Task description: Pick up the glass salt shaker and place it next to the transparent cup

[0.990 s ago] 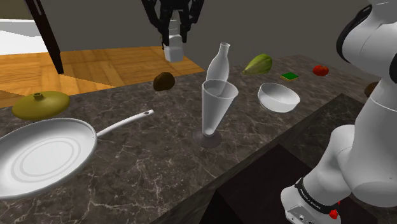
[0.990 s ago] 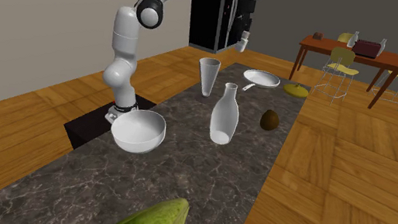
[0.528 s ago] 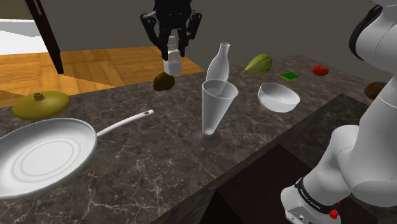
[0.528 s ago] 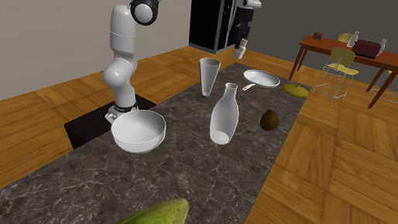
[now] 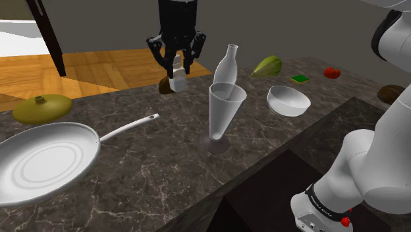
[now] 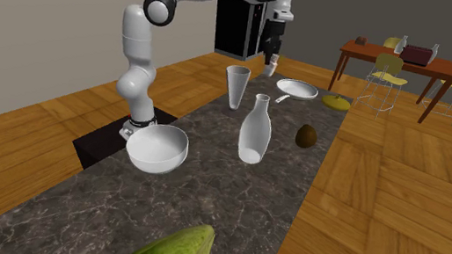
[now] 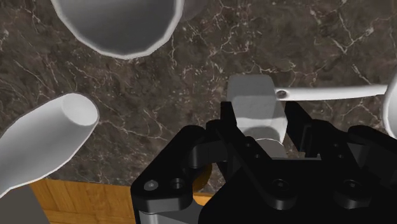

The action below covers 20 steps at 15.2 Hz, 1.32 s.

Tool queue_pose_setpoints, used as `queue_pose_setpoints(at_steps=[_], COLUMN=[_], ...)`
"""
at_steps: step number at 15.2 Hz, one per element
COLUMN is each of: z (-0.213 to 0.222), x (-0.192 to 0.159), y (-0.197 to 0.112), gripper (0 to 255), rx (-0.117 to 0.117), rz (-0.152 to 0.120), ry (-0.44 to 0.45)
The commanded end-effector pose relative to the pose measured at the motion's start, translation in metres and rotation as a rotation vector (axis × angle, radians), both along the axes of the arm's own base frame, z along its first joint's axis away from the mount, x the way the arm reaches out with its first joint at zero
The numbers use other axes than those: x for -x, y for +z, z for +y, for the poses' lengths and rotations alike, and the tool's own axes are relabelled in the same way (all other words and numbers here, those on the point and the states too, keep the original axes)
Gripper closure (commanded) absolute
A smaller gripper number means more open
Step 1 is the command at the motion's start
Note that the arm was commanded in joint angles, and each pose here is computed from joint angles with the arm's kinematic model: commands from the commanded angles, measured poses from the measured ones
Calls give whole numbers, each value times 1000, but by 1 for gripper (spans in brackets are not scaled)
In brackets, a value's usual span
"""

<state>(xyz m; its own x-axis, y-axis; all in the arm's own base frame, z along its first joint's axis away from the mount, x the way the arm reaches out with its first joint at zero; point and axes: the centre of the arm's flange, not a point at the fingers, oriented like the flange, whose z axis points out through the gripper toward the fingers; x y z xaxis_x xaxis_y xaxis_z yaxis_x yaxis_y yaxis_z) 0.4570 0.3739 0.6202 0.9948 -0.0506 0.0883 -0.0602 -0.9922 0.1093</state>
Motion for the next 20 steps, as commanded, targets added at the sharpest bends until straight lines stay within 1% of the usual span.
queue_pose_setpoints(at_steps=[1, 20], z=[0, 0], x=[-1, -1], y=[-10, -111], gripper=[255, 255], rx=[0, 0], rz=[0, 0], ry=[0, 0])
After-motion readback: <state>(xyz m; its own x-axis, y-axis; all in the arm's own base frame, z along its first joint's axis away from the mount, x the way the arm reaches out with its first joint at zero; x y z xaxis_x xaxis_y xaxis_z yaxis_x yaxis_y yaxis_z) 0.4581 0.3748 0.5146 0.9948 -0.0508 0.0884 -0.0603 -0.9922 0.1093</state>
